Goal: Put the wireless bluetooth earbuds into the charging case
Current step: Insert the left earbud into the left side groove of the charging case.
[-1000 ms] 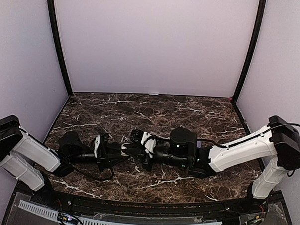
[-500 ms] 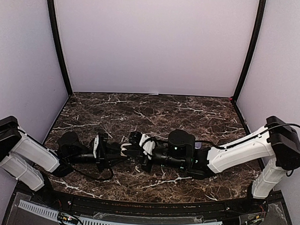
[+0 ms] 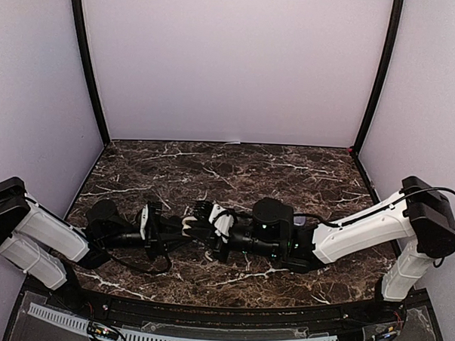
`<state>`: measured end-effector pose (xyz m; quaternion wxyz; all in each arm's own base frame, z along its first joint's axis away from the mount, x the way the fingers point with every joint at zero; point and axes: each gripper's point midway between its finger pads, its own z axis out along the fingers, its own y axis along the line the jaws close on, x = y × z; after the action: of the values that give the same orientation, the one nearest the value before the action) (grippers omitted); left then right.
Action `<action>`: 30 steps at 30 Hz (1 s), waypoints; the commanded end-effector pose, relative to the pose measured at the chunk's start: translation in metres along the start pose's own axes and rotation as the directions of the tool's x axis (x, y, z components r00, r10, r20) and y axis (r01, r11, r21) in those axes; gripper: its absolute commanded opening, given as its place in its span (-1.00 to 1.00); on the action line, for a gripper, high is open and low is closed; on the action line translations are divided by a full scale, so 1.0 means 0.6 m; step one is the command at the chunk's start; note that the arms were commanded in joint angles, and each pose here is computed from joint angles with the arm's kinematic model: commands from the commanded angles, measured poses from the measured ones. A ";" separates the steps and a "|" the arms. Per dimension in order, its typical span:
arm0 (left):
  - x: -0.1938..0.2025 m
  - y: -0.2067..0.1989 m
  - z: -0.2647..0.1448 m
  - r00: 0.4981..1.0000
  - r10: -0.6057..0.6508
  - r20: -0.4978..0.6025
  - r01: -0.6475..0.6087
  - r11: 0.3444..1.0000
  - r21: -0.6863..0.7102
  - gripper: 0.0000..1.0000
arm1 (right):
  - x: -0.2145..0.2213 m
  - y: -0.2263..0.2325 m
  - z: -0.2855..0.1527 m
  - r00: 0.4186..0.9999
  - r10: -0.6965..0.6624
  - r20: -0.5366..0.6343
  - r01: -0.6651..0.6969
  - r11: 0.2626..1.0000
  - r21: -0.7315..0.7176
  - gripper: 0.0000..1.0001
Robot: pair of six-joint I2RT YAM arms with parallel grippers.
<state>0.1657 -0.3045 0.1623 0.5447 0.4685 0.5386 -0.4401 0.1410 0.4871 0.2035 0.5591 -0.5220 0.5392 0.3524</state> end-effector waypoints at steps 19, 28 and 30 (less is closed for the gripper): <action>-0.015 -0.003 -0.003 0.999 0.031 0.033 -0.031 1.000 -0.003 -0.85 | -0.013 -0.003 -0.008 1.000 -0.016 0.003 0.016 0.999 0.037 -0.50; -0.012 -0.003 -0.003 0.999 0.024 0.029 -0.024 1.000 -0.003 -0.85 | -0.029 -0.009 -0.021 0.999 -0.035 0.011 0.035 0.998 0.054 -0.45; -0.012 -0.002 -0.003 0.999 0.024 0.029 -0.024 1.000 -0.004 -0.85 | -0.032 -0.011 -0.023 0.999 -0.040 0.013 0.040 0.998 0.058 -0.45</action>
<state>0.1658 -0.3038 0.1613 0.5445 0.4675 0.5405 -0.4391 0.1431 0.4808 0.2064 0.5647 -0.5233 0.5468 0.3292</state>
